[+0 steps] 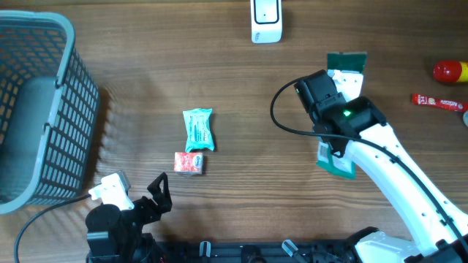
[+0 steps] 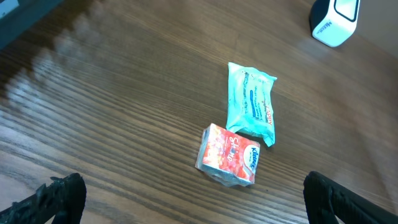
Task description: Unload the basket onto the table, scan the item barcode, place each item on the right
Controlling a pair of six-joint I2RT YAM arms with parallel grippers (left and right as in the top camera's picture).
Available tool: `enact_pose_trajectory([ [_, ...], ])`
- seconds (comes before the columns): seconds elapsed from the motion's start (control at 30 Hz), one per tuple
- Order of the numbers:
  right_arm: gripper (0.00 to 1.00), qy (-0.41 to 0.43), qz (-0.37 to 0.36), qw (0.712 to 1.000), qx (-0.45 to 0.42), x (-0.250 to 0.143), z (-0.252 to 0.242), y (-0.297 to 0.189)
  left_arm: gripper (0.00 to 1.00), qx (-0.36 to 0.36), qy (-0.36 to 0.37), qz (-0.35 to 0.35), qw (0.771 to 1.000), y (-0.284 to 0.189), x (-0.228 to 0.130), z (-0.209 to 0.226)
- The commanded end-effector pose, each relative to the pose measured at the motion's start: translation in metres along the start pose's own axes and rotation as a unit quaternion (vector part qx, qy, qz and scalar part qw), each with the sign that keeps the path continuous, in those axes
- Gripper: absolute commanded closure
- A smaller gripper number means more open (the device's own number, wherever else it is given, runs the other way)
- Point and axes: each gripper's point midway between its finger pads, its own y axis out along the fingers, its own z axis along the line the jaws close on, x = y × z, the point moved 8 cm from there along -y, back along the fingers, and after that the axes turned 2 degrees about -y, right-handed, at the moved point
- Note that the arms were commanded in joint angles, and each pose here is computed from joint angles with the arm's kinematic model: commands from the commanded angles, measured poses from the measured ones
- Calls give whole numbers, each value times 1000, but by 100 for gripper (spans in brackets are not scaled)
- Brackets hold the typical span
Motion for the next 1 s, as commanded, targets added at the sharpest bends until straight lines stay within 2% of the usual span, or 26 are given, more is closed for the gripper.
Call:
enact_pose_trajectory([
  [0.0,95,25,-55,998,-31,22,-7,-20,0,-9,-1,-1,1000,-1,0,-2],
  [0.17,95,8,-26,1000,1,17,4,-19,0,-9,-1,-1,1000,-1,0,-2],
  [0.33,95,-9,14,997,-81,6,12,6,0,-9,-1,-1,1000,-1,0,-2],
  [0.47,95,-68,62,993,-69,-4,43,20,0,-9,-1,-1,1000,-1,0,-2],
  [0.57,95,-123,70,988,-62,-16,74,19,0,-9,-1,-1,1000,-1,0,-2],
  [0.73,95,-176,87,980,16,-48,134,10,0,-9,-1,-1,1000,-1,0,-2],
  [0.9,95,-168,112,973,109,-63,170,4,0,-9,-1,-1,1000,-1,0,-2],
  [0.97,91,-162,115,972,124,-63,174,3,0,-9,-1,-1,1000,-1,0,-2],
])
